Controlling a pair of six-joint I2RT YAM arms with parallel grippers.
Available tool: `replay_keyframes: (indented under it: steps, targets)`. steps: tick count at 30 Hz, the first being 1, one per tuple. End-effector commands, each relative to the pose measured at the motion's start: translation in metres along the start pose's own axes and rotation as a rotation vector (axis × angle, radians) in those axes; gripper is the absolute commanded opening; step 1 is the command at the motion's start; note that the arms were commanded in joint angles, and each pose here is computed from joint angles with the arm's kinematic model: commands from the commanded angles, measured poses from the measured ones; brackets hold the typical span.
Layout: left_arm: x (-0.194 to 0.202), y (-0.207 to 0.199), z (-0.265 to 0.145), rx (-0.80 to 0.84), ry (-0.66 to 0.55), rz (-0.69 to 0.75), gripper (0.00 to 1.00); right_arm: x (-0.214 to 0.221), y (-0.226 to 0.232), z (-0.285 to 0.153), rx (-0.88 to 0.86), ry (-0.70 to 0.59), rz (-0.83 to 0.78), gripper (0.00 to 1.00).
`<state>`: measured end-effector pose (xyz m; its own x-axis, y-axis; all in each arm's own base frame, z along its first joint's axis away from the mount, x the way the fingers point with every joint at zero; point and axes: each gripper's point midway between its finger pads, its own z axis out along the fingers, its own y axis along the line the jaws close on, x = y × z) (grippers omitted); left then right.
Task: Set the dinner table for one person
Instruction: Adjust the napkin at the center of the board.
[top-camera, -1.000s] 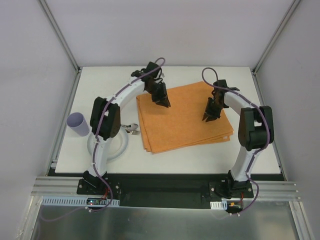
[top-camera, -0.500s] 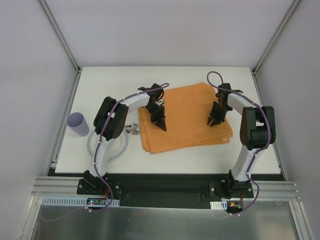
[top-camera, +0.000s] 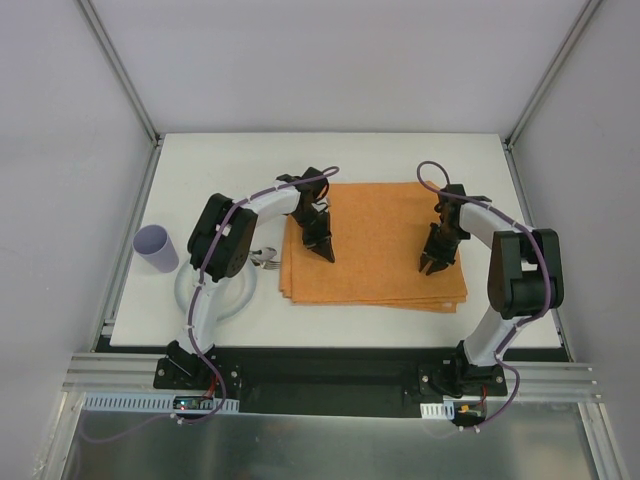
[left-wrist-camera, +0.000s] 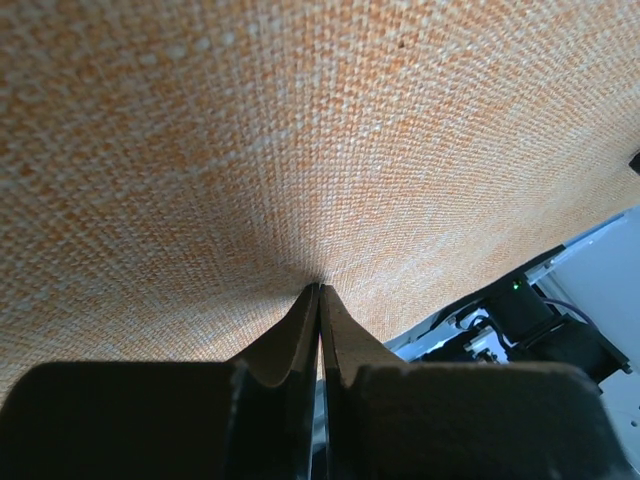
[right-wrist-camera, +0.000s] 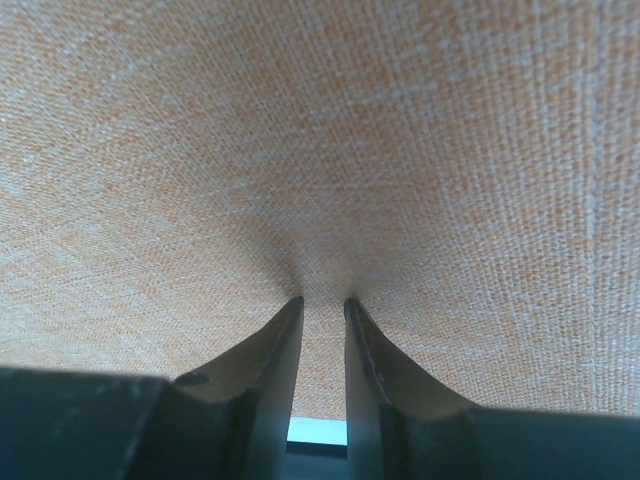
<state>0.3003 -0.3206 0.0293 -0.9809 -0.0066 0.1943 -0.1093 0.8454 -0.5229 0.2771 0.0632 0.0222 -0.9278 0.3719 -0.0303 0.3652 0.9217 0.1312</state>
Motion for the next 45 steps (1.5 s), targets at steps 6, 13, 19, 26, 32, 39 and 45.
replay_keyframes:
  steps: [6, 13, 19, 26, 32, 39, 45]
  targets:
    - [0.006, -0.009, -0.013, 0.002, -0.024, -0.02, 0.02, 0.003, -0.005, -0.012, 0.026, -0.002, 0.012, 0.27]
    - [0.027, 0.012, -0.006, -0.068, -0.005, -0.098, 0.01, -0.002, -0.001, -0.014, 0.012, -0.015, 0.01, 0.27]
    - [0.038, 0.02, 0.0, -0.102, 0.011, -0.12, 0.0, -0.003, 0.002, -0.014, -0.001, -0.013, 0.019, 0.27]
    - [0.046, 0.022, 0.003, -0.128, 0.005, -0.111, 0.0, 0.003, 0.001, -0.015, -0.01, -0.016, 0.025, 0.27]
    - [0.044, 0.022, 0.002, -0.134, -0.007, -0.108, 0.01, 0.01, 0.001, -0.017, -0.019, -0.009, 0.025, 0.27]
    - [0.041, 0.02, 0.004, -0.128, -0.002, -0.108, 0.03, 0.025, -0.004, -0.017, -0.014, 0.001, 0.023, 0.27]
    - [0.039, 0.02, 0.005, -0.128, -0.001, -0.11, 0.06, 0.044, -0.014, -0.008, 0.008, 0.04, 0.02, 0.27]
